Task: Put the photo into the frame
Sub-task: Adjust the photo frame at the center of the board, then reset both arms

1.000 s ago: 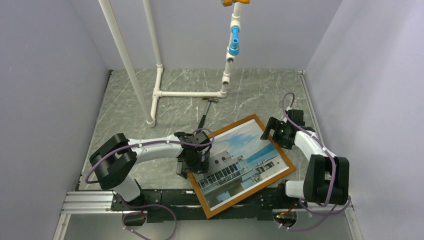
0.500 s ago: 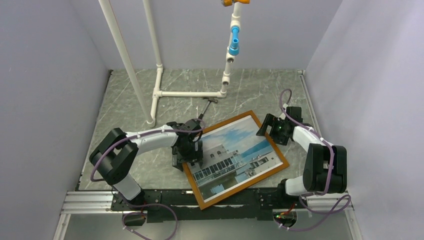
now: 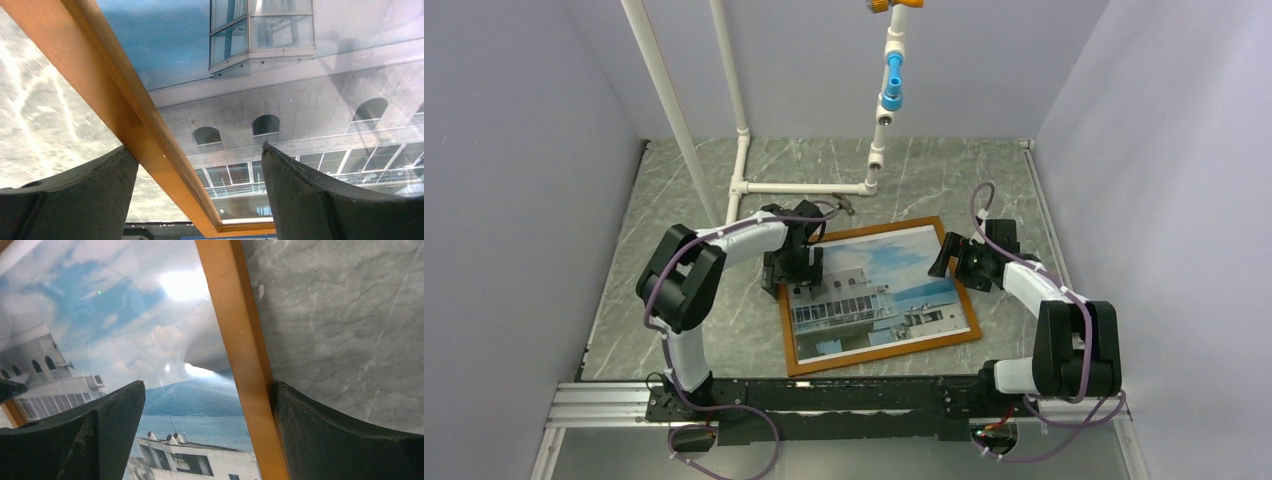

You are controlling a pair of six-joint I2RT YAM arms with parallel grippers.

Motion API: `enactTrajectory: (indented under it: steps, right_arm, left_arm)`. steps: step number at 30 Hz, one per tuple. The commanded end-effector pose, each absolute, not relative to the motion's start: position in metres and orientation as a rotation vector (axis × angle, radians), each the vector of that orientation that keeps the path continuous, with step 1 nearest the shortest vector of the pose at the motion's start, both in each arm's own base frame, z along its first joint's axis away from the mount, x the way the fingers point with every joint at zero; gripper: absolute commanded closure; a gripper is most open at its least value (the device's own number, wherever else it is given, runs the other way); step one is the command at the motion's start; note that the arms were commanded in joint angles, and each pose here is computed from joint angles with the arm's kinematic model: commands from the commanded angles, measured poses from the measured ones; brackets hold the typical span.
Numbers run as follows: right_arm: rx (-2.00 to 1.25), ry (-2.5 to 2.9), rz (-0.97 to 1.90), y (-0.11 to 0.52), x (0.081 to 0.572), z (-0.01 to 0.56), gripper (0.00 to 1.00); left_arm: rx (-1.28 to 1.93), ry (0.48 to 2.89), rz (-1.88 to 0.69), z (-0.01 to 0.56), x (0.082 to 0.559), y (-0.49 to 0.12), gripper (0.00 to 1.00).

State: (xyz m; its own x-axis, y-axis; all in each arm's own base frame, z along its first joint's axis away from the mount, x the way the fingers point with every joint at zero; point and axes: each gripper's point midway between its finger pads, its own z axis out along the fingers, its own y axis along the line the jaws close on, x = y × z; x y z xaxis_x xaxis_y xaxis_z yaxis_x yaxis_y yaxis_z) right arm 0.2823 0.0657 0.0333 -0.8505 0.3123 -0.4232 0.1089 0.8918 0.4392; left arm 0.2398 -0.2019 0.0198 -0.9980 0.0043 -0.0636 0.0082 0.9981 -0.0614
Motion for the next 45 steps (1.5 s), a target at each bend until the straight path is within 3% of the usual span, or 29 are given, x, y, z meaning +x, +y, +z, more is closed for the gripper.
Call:
enactTrajectory:
  steps: [1, 12, 21, 25, 31, 40, 45]
  right_arm:
    - [0.303, 2.714, 1.03, 0.141, 0.213, 0.042, 0.0]
    - [0.273, 2.774, 0.996, 0.156, 0.171, 0.035, 0.0]
    - [0.275, 2.786, 0.796, 0.138, 0.184, 0.034, 0.0]
    - [0.257, 2.723, 0.722, 0.132, 0.203, 0.055, 0.0]
    - [0.213, 2.615, 0.652, 0.125, 0.224, 0.093, 0.0]
    - [0.14, 2.409, 0.683, 0.124, 0.23, 0.146, 0.0]
    - [0.135, 2.39, 0.67, 0.121, 0.226, 0.148, 0.0]
  left_arm:
    - [0.109, 2.808, -0.355, 0.037, 0.311, -0.266, 0.11]
    - [0.177, 2.814, -0.339, 0.044, 0.328, -0.276, 0.11]
    - [0.118, 2.808, -0.319, 0.034, 0.309, -0.259, 0.07]
    - [0.094, 2.711, -0.252, 0.065, 0.308, -0.242, 0.01]
    - [0.173, 2.53, -0.281, 0.129, 0.29, -0.244, 0.01]
    - [0.246, 2.277, -0.618, 0.191, 0.23, -0.245, 0.01]
    - [0.192, 2.088, -0.764, 0.225, 0.201, -0.219, 0.01]
